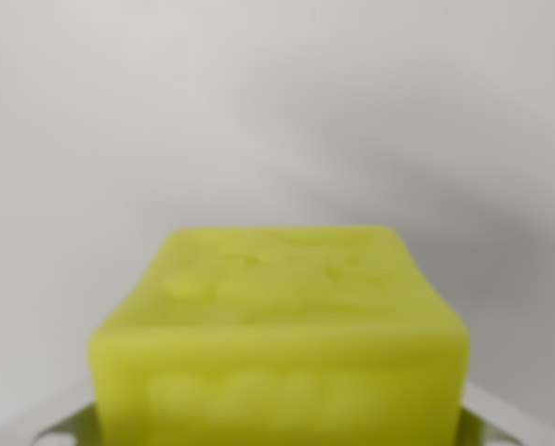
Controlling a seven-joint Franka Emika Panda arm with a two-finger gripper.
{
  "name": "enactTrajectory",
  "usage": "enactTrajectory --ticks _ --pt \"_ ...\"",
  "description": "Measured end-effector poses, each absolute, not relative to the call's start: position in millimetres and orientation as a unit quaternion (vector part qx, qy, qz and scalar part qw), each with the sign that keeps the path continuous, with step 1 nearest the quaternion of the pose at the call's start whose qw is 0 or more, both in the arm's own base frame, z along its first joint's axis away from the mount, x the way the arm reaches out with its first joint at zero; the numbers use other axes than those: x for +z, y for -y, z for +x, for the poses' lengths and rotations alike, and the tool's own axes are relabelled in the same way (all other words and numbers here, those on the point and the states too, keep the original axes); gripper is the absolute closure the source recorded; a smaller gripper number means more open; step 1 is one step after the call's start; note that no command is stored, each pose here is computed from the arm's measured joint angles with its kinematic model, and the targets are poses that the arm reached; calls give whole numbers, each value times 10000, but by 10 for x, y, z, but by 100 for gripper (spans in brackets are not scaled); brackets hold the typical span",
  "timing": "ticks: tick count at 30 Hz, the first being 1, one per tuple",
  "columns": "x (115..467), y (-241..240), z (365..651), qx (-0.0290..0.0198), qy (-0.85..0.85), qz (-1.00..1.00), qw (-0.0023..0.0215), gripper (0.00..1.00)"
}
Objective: Pick yellow cube
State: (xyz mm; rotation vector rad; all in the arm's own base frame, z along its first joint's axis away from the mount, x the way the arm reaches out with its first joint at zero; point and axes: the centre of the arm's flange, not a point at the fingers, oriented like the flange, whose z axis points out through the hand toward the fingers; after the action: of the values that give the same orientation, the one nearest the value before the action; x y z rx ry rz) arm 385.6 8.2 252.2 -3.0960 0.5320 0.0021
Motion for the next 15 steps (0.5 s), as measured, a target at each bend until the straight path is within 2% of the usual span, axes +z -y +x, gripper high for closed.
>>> enactTrajectory --ticks 15 --pt "2771 -82 3855 9 -1693 -9856 1 100"
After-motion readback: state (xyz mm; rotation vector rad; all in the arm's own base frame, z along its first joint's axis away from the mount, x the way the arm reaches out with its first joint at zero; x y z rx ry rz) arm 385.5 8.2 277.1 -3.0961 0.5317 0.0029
